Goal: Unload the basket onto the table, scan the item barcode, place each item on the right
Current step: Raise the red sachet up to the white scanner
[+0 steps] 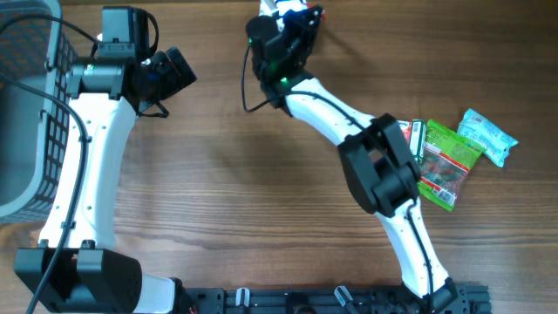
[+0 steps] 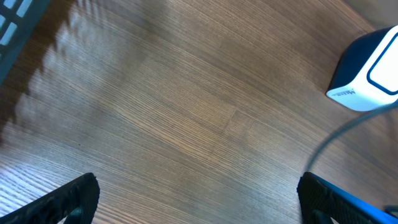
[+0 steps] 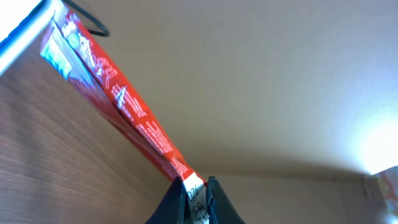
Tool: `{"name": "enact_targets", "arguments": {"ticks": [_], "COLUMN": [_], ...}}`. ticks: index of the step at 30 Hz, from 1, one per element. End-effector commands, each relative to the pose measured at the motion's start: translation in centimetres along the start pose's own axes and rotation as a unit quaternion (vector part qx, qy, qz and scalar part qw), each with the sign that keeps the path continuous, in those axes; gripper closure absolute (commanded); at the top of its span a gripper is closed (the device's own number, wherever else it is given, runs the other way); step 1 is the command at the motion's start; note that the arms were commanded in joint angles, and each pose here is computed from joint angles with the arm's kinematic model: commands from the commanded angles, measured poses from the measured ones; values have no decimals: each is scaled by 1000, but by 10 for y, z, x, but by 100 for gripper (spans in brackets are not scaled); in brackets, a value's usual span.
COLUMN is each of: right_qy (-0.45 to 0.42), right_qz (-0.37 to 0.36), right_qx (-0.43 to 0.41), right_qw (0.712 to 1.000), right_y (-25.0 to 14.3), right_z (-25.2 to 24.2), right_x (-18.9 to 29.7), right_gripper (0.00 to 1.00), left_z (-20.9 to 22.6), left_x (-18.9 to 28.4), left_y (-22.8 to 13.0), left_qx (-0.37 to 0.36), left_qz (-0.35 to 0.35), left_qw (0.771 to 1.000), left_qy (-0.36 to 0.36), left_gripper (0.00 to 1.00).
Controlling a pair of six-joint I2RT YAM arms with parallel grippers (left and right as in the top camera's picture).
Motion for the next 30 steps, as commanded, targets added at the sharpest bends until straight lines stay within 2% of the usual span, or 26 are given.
{"name": "enact_targets", "arguments": {"ticks": [1, 8, 25, 28, 30], "right_qy": [2, 5, 99, 101, 102], "right_qz": [-36, -65, -122, -122, -117], "right_qx": [60, 61, 204, 204, 171], "right_qw": [998, 996, 966, 966, 973], "right_y": [25, 36, 37, 37, 36], "right_z": [25, 29, 93, 94, 90], "right_x": [13, 18, 30, 30, 30], "right_gripper": [96, 96, 96, 96, 96], "left_z": [2, 2, 2, 2, 2], "left_x": [1, 1, 1, 1, 1], "left_y": [1, 1, 1, 1, 1], "left_qx": [0, 0, 0, 0, 0], "left_qz": [-2, -2, -2, -2, -2], "left_qw": [1000, 1000, 1000, 1000, 1000], "left_qy": [1, 1, 1, 1, 1], "left_gripper": [0, 0, 0, 0, 0]}}
Point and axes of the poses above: each gripper's point midway between its finger pads, its own x axis back along the fingers, its own z axis along the line the jaws close on, y = z × x, the point moved 2 cm from there along x, back along the fingers, and after that the axes turned 7 degrees about x, right-handed, at the moved point
